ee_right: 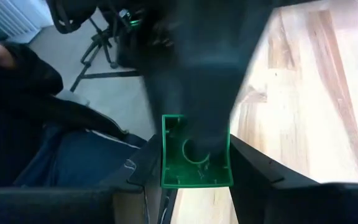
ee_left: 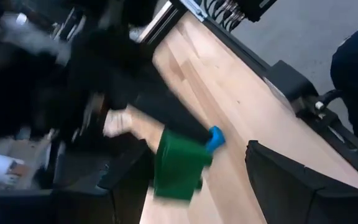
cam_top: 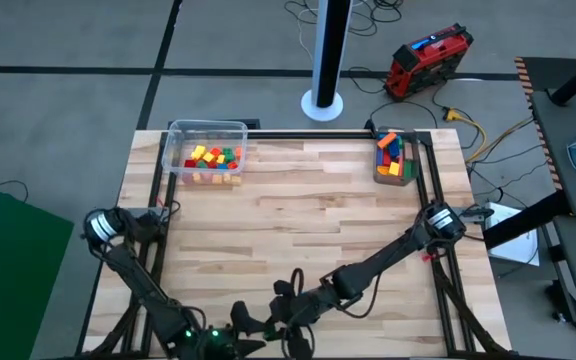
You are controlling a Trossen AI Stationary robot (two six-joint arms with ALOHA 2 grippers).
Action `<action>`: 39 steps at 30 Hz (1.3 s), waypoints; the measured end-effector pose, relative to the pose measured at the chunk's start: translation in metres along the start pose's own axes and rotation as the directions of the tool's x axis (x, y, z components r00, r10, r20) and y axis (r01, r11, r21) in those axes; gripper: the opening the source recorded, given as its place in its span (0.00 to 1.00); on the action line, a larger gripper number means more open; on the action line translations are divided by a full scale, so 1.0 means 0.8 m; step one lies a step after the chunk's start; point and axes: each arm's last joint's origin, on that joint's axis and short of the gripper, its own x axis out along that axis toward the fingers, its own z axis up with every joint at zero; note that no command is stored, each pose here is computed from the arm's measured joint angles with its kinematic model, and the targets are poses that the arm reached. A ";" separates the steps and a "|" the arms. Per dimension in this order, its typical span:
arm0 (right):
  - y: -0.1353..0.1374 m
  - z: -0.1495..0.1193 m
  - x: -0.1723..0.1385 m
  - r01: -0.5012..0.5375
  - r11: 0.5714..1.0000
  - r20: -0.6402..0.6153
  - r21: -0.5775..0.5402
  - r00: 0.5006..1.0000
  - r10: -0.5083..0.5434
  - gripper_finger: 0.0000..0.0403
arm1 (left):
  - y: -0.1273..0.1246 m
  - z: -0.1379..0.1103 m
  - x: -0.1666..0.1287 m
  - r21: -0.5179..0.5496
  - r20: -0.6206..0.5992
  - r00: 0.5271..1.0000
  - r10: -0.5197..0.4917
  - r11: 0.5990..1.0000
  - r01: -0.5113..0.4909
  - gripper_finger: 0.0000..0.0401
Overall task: Sort blocks by size
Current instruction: Put the green square game piece into the transparent bin
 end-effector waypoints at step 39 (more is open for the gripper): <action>-0.002 0.005 -0.048 0.187 0.982 -0.169 0.028 0.969 -0.180 0.87 | 0.036 -0.017 0.014 0.037 -0.185 0.971 0.151 0.988 -0.147 0.18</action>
